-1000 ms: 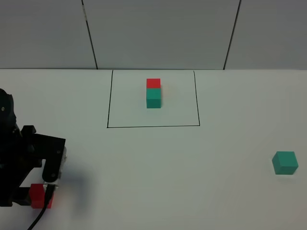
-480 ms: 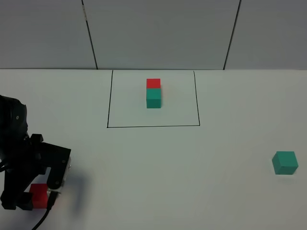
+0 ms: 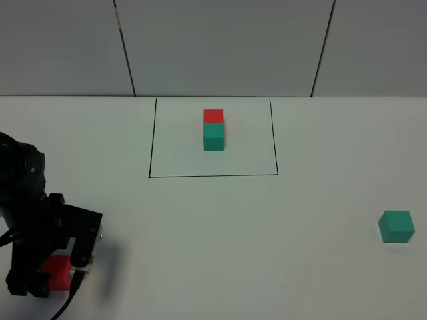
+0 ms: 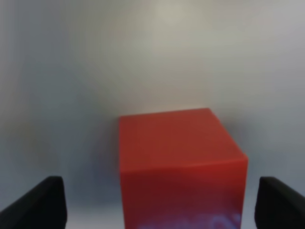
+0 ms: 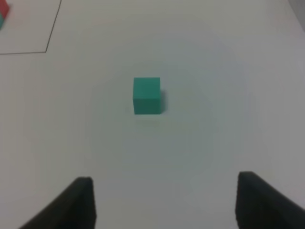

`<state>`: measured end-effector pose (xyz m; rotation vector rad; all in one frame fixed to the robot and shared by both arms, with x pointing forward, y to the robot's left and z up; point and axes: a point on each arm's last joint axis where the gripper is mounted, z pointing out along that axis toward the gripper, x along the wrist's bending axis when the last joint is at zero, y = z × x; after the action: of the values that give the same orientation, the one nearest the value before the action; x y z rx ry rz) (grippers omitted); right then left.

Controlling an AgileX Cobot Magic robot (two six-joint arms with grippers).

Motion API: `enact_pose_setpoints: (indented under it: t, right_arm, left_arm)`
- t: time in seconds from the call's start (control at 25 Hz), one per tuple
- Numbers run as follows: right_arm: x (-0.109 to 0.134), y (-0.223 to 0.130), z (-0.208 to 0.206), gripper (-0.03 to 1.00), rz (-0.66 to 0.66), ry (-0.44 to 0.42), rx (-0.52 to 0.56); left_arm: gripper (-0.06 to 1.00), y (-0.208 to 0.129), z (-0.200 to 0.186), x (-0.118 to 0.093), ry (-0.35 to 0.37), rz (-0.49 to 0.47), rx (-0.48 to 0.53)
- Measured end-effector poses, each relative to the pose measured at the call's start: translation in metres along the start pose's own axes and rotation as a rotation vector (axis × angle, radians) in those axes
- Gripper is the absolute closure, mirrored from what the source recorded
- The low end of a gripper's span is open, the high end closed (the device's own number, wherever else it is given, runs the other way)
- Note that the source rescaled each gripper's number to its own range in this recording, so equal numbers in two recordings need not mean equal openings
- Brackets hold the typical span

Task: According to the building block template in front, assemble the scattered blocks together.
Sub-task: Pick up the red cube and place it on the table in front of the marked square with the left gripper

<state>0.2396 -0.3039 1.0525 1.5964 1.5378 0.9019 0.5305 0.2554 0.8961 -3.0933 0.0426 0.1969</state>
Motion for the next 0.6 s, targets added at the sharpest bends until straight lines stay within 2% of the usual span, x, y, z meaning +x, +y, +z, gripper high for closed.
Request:
enact_pose_setpoints:
  t: [0.2, 0.6]
  right_arm:
    - [0.0000, 0.0000, 0.0000, 0.38, 0.000, 0.000, 0.000]
    - [0.0000, 0.0000, 0.0000, 0.38, 0.000, 0.000, 0.000]
  left_arm:
    - [0.15, 0.0000, 0.0068, 0.0008, -0.023, 0.005, 0.006]
    - [0.15, 0.0000, 0.0072, 0.0031, 0.001, 0.008, 0.006]
